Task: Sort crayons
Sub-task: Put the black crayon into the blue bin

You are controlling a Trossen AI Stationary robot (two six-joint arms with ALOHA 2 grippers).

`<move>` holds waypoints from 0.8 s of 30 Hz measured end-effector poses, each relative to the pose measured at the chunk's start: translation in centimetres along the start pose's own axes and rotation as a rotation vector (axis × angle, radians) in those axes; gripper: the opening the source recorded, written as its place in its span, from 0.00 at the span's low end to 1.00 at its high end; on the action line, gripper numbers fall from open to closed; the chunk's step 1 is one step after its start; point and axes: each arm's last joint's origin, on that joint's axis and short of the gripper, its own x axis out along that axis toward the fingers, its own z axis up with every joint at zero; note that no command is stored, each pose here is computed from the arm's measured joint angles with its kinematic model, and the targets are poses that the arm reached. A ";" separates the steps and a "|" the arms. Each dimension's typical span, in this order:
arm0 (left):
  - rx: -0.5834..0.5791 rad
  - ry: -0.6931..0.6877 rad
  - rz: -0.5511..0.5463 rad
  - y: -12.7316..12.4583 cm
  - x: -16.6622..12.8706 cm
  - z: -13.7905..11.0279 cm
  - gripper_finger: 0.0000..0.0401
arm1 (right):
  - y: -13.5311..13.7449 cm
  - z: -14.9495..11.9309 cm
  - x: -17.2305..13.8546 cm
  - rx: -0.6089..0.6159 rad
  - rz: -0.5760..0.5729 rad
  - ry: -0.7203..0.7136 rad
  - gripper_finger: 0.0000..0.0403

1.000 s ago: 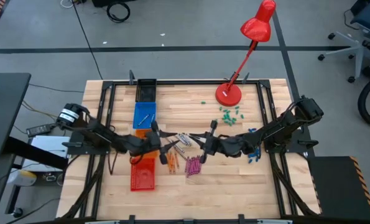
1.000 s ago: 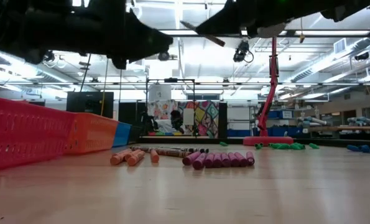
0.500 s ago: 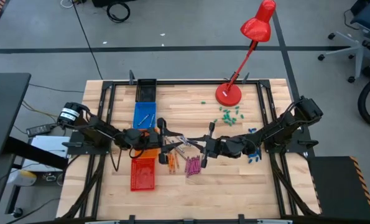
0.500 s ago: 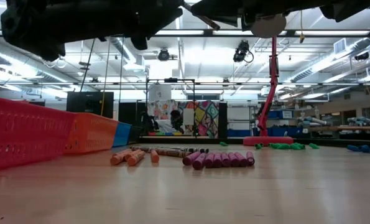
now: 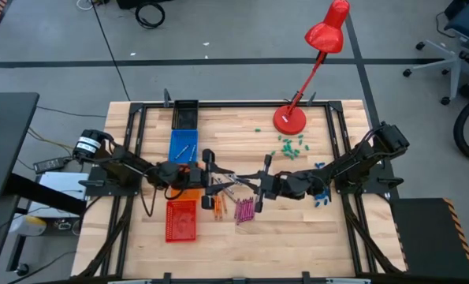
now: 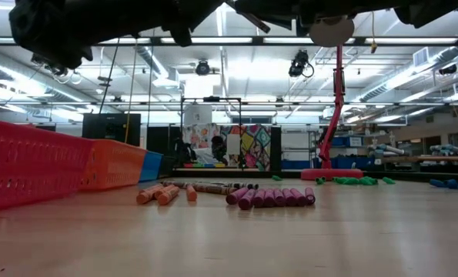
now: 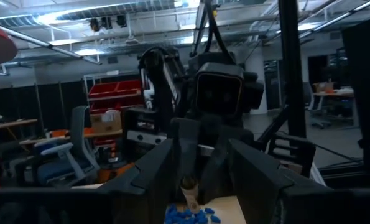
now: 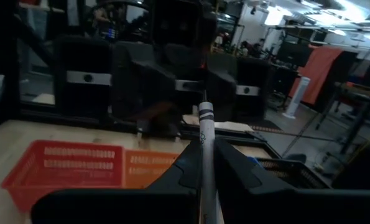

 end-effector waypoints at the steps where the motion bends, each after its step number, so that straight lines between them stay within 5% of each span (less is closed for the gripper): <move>1: 0.001 0.000 -0.006 0.1 0.1 0.0 0.41 | 0.0 0.1 0.0 0.003 0.001 -0.006 0.09; 10: -0.024 -0.018 -0.062 0.5 0.4 0.1 0.40 | 0.0 0.4 0.0 0.017 0.041 -0.051 0.09; 24: -0.020 -0.032 -0.074 0.3 2.0 0.0 0.23 | -0.2 0.7 0.1 0.011 0.065 -0.090 0.09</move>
